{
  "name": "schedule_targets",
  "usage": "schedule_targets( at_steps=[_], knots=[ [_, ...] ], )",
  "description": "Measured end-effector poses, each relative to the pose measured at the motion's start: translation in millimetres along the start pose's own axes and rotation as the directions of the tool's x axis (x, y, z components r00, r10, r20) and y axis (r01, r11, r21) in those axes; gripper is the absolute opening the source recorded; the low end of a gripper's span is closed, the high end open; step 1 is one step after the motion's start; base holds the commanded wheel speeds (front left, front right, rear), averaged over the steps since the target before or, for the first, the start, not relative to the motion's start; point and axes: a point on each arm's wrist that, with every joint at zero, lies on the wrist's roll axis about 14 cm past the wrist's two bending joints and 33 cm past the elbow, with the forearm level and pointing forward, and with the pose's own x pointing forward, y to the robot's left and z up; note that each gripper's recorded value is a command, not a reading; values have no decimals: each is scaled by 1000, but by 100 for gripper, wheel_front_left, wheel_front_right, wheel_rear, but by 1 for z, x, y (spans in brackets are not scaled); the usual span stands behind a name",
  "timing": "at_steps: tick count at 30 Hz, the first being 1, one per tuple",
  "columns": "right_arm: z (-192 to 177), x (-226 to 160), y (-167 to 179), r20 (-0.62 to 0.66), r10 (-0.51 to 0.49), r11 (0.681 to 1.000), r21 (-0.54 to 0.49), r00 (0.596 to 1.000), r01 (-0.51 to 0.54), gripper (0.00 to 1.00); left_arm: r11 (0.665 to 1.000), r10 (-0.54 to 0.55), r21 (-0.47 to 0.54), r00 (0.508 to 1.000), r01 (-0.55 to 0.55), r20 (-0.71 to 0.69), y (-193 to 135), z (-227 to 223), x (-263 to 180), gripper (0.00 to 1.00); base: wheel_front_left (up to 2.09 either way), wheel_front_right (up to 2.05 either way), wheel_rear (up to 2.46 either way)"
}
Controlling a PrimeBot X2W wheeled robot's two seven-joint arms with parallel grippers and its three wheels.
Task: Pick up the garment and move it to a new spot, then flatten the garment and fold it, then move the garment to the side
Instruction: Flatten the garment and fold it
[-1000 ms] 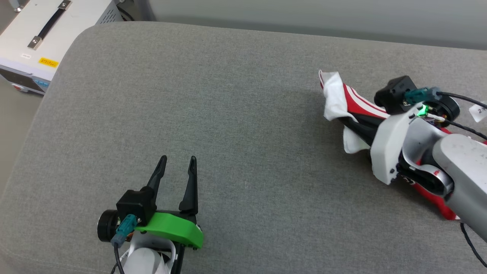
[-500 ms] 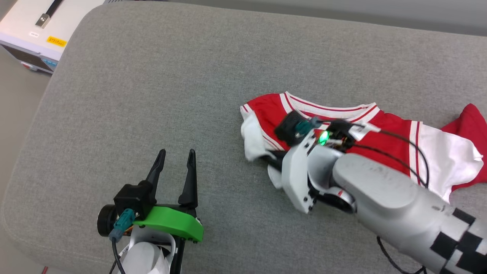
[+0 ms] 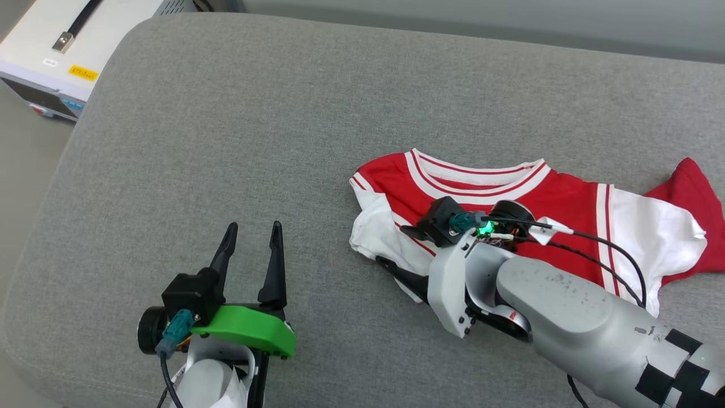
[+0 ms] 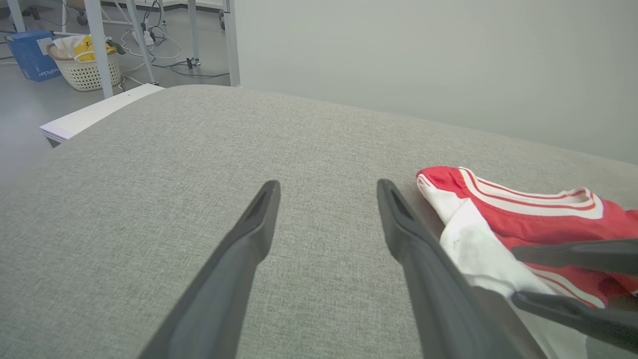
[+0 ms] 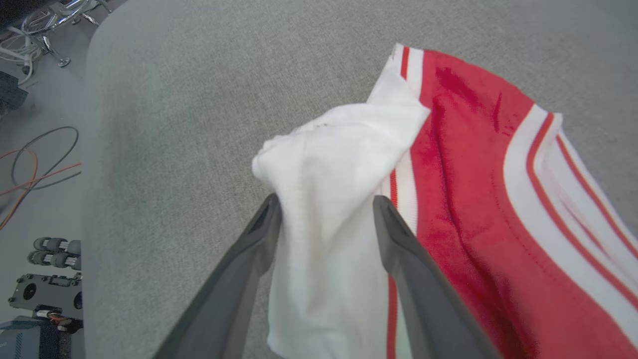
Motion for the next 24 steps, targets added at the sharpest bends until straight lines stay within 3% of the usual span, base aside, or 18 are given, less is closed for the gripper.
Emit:
schedule_targets(
  at_steps=[7, 13, 19, 24],
  knots=[
    [53, -42, -40, 244, -122, 990, -42, 962, 136, 100, 1000, -10, 14, 1000, 9, 26, -3, 9, -8, 100, 0, 0, 0],
    [89, -95, -91, 360, -272, 944, -78, 892, 319, 100, 1000, -26, 16, 998, 25, 51, -7, 17, -11, 100, 0, 0, 0],
    [114, -144, -132, 350, -390, 879, -133, 852, 457, 100, 999, -37, 21, 997, 36, 68, -10, 22, -14, 100, 0, 0, 0],
    [92, -159, -155, 149, -464, 862, -154, 873, 484, 100, 999, -33, 23, 997, 32, 69, -8, 22, -14, 100, 0, 0, 0]
  ],
)
